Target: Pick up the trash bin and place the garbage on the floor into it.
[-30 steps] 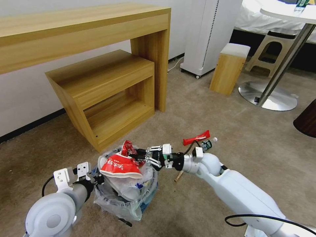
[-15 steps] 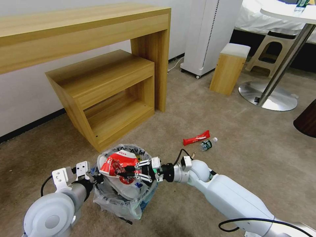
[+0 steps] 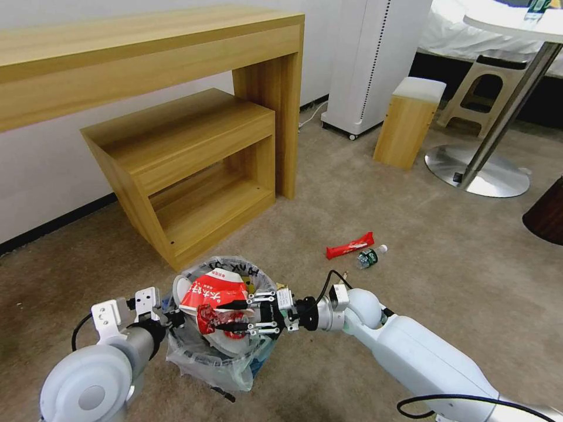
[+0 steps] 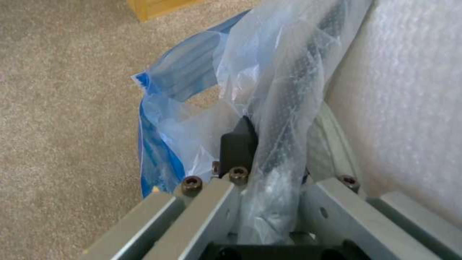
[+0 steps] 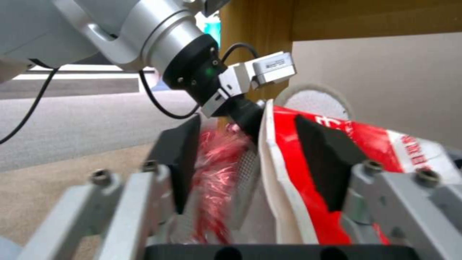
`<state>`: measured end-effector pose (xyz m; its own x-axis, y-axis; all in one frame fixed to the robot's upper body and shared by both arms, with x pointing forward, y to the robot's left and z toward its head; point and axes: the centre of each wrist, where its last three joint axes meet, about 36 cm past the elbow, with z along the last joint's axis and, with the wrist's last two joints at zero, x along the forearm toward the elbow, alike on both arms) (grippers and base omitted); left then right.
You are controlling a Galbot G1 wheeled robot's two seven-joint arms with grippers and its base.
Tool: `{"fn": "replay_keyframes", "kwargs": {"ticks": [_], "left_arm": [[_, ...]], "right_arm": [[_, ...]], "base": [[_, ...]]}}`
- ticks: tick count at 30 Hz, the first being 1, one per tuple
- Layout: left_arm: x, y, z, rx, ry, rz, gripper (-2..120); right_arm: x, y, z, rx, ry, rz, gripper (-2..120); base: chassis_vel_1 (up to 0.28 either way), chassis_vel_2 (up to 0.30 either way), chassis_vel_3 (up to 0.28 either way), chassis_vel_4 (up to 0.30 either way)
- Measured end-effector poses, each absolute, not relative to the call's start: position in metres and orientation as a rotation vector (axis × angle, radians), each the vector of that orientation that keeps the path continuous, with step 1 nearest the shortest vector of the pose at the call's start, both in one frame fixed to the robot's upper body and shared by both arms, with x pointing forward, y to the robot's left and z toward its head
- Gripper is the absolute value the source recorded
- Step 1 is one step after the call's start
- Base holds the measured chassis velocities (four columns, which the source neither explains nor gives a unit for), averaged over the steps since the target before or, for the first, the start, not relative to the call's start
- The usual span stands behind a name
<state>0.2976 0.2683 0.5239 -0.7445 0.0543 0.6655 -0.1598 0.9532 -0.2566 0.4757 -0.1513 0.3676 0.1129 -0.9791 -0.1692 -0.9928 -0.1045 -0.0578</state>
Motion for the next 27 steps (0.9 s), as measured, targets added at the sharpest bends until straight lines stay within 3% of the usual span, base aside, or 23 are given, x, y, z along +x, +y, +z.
{"fn": "replay_keyframes", "kwargs": {"ticks": [12,19,27], "left_arm": [[0.298,0.27,0.526,0.079,-2.389,0.384,0],[0.3,0.273,0.524,0.136,-2.411,0.371,0],[0.3,0.271,0.525,0.136,-2.423,0.353,0]], "right_arm": [[0.484,-0.163,0.389,-2.127,2.016,0.121,97],[0.486,-0.211,0.434,-1.68,2.3,0.19,100],[0.463,-0.302,0.48,-0.982,2.621,0.09,100]], "base": [[0.0,0.0,0.0,0.0],[0.0,0.0,0.0,0.0],[0.0,0.0,0.0,0.0]]}}
